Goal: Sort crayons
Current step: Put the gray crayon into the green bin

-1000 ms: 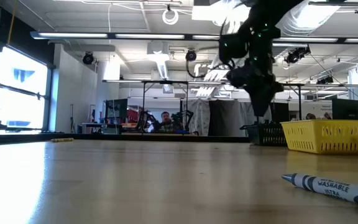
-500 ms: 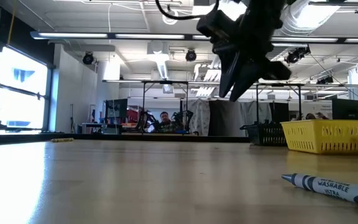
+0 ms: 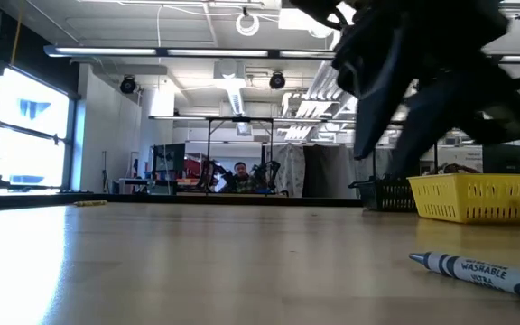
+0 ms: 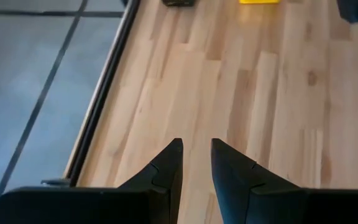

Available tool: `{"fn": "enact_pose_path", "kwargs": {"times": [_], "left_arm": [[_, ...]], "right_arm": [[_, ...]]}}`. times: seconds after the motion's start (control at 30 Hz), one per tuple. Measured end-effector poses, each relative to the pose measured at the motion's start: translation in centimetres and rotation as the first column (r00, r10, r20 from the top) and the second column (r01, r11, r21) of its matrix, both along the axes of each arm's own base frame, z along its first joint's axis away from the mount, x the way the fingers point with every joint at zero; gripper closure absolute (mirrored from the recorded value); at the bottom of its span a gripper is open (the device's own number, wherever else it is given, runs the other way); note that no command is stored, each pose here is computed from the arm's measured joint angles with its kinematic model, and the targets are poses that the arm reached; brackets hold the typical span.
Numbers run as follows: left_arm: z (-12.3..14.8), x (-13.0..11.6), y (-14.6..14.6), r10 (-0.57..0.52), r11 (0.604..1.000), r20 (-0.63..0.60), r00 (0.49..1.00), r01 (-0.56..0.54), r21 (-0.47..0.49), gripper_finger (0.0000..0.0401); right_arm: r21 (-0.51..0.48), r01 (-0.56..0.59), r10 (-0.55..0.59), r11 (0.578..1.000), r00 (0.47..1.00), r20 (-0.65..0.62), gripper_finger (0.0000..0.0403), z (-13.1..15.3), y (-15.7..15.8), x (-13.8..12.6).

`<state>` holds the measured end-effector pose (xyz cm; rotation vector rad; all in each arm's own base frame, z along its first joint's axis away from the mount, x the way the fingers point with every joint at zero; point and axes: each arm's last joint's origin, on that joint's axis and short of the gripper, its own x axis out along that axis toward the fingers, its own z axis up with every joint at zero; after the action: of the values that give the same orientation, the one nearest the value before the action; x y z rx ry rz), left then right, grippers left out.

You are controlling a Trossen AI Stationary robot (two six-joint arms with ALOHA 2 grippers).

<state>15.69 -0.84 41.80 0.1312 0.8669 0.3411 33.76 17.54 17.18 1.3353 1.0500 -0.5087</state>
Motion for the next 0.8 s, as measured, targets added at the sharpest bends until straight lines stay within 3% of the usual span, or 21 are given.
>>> {"fn": "enact_pose_path", "kwargs": {"times": [0.27,0.53,0.8], "left_arm": [[0.1,-0.3,0.0,-0.074,0.996,-0.023,0.997,0.075,0.038,0.0331],[0.3,-0.9,-0.1,-0.118,0.993,-0.006,0.993,0.118,-0.017,0.0331],[0.7,-1.9,-0.1,-0.114,0.992,0.034,0.993,0.116,-0.056,0.0331]], "right_arm": [[0.075,-0.076,0.085,0.994,0.988,-0.128,0.0325,-1.1,2.0,-1.5],[0.156,-0.162,0.186,0.974,0.970,-0.157,0.0325,-3.2,2.6,-0.8],[0.177,-0.176,0.204,0.968,0.968,-0.150,0.0325,-4.6,2.9,-0.3]]}}
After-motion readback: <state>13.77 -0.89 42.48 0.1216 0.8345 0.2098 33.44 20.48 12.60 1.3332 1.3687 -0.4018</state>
